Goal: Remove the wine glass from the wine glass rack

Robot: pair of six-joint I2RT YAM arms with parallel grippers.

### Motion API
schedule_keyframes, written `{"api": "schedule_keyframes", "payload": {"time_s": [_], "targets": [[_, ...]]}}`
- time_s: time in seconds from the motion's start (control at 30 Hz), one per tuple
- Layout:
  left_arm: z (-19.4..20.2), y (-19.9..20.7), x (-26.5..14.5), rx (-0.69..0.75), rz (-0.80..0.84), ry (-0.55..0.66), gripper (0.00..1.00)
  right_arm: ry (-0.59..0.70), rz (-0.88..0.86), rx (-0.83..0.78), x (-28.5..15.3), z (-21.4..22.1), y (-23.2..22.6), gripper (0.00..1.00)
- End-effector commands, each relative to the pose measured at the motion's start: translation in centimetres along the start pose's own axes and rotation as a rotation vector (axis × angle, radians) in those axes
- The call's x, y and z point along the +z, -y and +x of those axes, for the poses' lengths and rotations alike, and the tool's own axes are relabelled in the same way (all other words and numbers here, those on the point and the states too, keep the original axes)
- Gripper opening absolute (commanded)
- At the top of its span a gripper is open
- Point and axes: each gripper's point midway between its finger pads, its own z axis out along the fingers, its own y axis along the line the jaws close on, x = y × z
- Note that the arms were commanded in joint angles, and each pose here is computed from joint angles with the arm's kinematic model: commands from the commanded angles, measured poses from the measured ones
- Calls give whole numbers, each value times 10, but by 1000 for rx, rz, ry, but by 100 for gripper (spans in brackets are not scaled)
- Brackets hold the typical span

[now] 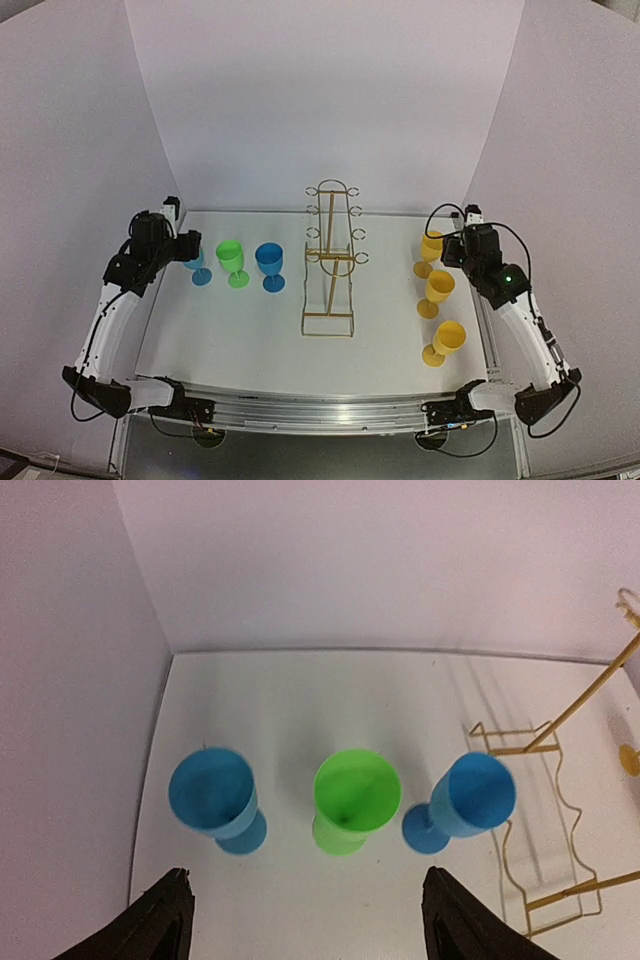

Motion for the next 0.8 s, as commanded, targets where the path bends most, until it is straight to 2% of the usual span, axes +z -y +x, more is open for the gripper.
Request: {"api": "schedule_keyframes", "payload": {"time_s": [0.0, 0.13, 0.27, 0.37, 0.53, 0.77], "targets": [[20, -39, -4, -117, -84, 98, 78, -90, -62, -75, -1, 53, 12, 62], [54, -52, -4, -167, -74, 161, 79, -77, -113, -81, -11, 83, 15, 63], [77, -57, -6, -115, -81, 261, 84, 58, -154, -45, -30, 86, 22, 63], [97, -63, 1, -72, -97, 286, 91, 128, -161, -32, -41, 94, 30, 63], [129, -70, 9, -14, -82, 327, 98, 155, -152, -24, -37, 120, 38, 64], [154, -80, 10, -91, -76, 333, 93, 205, -127, -14, -38, 134, 49, 65]]}}
